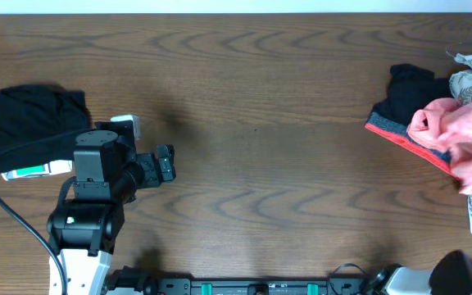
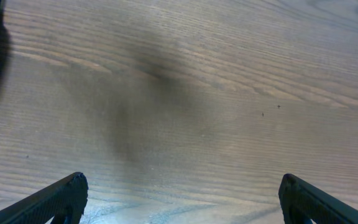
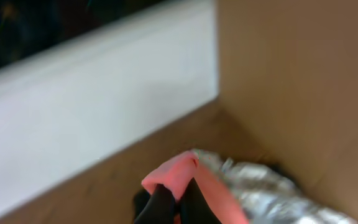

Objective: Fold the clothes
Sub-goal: 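Lift the pink t-shirt with the right gripper and drag it toward center, then reach the left gripper to the t-shirt's left edge and grasp it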

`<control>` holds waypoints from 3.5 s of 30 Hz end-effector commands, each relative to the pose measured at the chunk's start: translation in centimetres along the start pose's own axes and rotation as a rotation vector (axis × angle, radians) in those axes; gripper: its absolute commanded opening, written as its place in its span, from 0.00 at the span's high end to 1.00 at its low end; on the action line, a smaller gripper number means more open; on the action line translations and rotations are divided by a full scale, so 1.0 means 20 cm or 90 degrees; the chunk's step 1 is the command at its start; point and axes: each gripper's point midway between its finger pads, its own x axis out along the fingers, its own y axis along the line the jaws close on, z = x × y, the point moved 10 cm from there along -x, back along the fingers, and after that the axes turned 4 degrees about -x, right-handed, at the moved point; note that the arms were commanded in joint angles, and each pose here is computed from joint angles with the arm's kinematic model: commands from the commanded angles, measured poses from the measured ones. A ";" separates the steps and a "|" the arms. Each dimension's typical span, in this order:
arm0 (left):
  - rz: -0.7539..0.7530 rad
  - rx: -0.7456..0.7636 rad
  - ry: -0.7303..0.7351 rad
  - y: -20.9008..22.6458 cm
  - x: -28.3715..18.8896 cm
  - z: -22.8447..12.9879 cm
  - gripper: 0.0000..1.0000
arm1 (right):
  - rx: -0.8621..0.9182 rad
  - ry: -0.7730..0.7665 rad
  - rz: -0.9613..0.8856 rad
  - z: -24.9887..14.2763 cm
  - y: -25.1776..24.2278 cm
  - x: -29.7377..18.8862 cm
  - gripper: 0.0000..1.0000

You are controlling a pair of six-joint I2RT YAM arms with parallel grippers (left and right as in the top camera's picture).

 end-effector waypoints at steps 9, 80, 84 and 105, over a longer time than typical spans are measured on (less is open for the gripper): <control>-0.122 0.037 -0.074 -0.10 -0.03 0.11 0.02 | -0.136 0.008 0.253 -0.05 0.48 -0.08 0.99; -0.166 0.289 0.241 -0.61 0.71 -0.37 0.02 | -0.295 0.244 0.164 -0.46 0.87 -0.35 0.96; -0.137 0.306 0.237 -0.62 0.75 -0.40 0.00 | -0.295 0.245 0.164 -0.46 0.87 -0.35 0.95; -0.024 0.329 0.116 -0.66 0.94 -0.41 0.28 | -0.296 0.248 0.163 -0.46 0.87 -0.35 0.96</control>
